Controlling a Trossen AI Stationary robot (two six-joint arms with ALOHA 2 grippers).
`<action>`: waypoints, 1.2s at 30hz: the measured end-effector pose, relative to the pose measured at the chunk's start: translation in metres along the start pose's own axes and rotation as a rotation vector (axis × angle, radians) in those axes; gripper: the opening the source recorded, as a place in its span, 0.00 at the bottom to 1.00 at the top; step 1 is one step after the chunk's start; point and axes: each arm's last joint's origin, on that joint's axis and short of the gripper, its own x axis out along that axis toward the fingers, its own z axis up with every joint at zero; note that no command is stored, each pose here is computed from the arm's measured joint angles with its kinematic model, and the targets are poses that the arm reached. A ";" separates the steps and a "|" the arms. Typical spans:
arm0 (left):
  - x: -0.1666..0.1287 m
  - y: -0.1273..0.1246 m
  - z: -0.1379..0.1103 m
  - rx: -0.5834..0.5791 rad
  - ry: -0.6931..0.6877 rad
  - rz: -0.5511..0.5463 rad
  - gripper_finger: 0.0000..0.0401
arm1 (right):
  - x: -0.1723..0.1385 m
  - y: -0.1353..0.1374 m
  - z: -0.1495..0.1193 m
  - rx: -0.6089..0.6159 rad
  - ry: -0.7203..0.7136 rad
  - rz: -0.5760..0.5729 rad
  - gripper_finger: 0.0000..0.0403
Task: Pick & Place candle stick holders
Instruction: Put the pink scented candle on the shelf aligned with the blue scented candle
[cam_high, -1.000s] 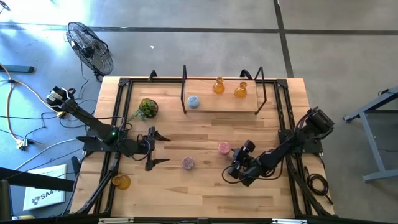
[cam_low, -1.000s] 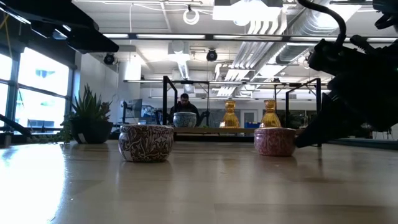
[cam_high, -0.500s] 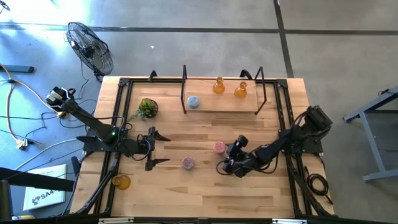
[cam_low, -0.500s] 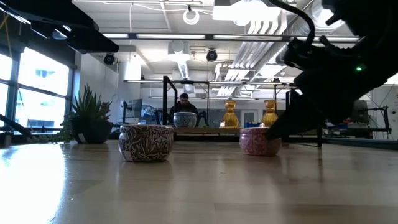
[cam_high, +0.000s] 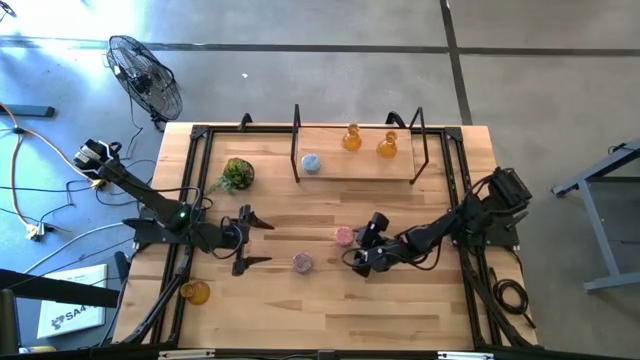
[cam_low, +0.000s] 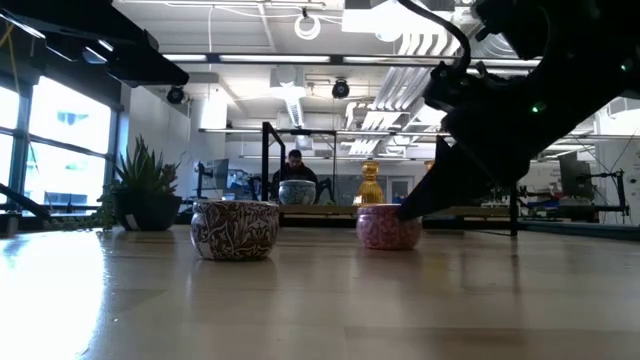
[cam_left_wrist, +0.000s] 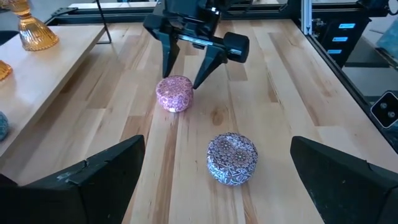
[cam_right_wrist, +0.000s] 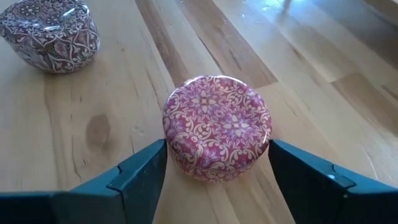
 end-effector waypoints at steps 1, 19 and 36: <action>0.000 0.000 0.000 0.000 0.000 0.000 0.99 | 0.000 0.000 0.000 0.001 0.000 0.005 0.68; 0.000 0.000 0.000 -0.004 0.001 -0.001 0.99 | 0.002 0.002 0.005 -0.004 -0.008 0.066 0.68; 0.000 0.000 0.000 -0.011 0.002 -0.006 0.99 | 0.002 0.003 0.005 0.041 0.006 0.094 0.68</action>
